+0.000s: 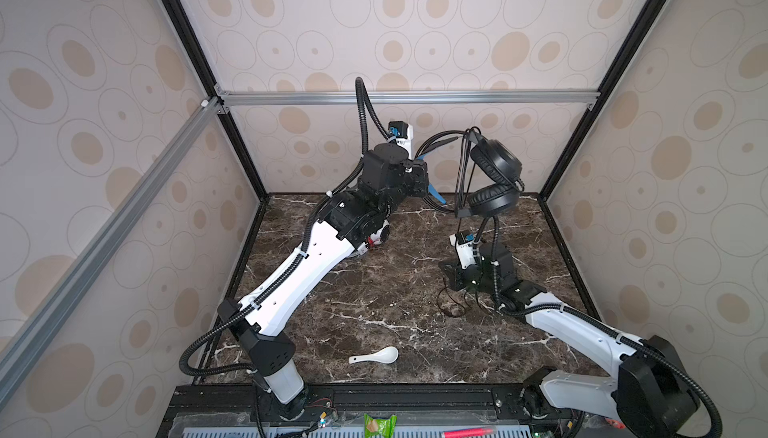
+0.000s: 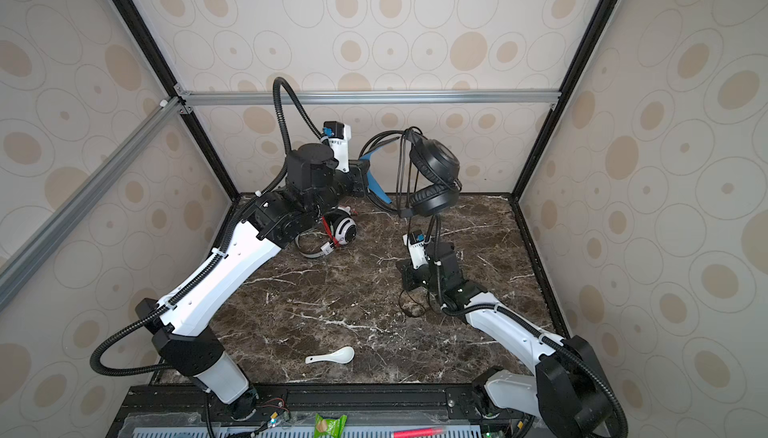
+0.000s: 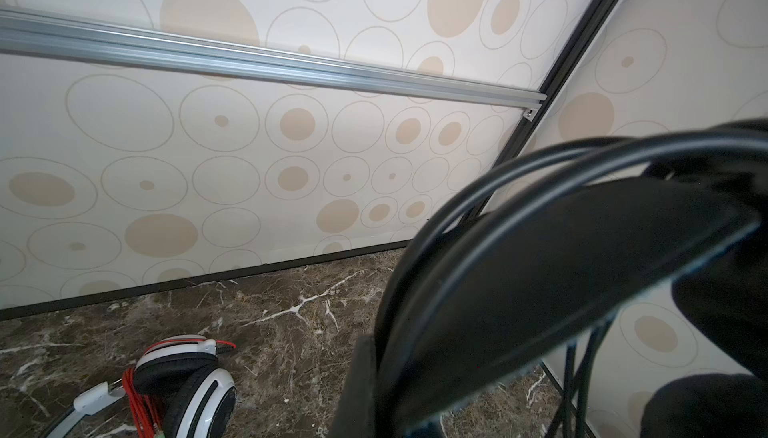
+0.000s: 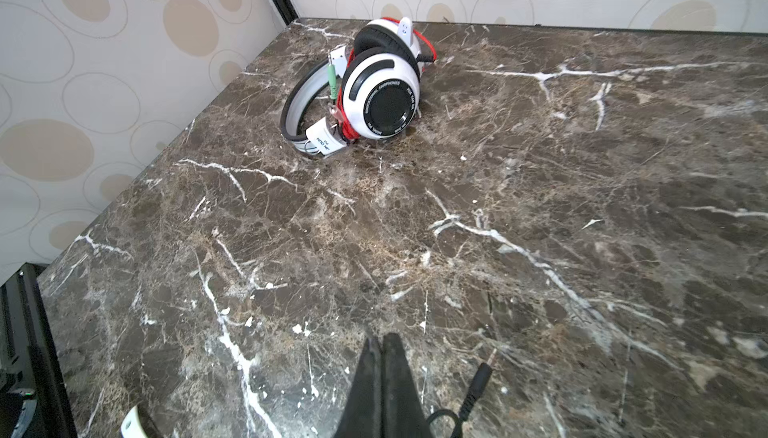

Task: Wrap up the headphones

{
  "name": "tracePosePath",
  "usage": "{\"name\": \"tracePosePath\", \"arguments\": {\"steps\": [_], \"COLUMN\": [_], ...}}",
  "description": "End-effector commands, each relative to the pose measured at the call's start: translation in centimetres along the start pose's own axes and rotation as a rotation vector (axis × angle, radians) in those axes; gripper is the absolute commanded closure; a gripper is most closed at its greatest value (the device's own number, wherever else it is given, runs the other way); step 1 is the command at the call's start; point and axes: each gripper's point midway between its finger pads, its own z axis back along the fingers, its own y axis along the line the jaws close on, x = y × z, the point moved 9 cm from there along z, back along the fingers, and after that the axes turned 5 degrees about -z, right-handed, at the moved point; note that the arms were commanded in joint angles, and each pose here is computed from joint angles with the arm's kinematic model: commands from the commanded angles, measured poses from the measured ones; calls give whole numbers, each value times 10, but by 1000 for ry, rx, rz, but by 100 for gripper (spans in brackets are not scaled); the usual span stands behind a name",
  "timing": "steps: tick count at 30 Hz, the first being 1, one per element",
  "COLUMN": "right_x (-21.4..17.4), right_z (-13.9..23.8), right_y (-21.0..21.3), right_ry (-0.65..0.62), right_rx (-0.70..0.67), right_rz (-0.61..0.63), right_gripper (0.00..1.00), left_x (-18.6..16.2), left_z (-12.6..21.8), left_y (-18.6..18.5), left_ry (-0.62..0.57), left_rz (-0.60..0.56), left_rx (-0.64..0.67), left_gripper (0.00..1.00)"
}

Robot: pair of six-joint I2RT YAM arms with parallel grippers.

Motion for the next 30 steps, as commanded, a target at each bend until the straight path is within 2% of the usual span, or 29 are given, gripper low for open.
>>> {"name": "tracePosePath", "arguments": {"steps": [1, 8, 15, 20, 24, 30], "right_x": [-22, -22, -11, 1, 13, 35], "right_z": [-7, -21, -28, -24, -13, 7], "right_y": [-6, -15, -20, -27, -35, -55], "right_ry": [87, 112, 78, 36, -10, -89], "right_rx": [-95, -176, -230, -233, -237, -256], "right_rz": [-20, -41, -67, -100, -121, -161], "right_gripper": [100, 100, 100, 100, 100, 100], "left_x": [51, 37, 30, 30, 31, 31], "left_z": [29, 30, 38, 42, 46, 51], "left_y": [-4, -4, -3, -11, -21, -29], "left_ry": [-236, -206, -194, -168, -148, -112], "left_rz": [192, 246, 264, 251, 244, 235], "left_rx": [-109, -164, -212, -311, -431, -539], "left_gripper": [100, 100, 100, 100, 100, 100]}}
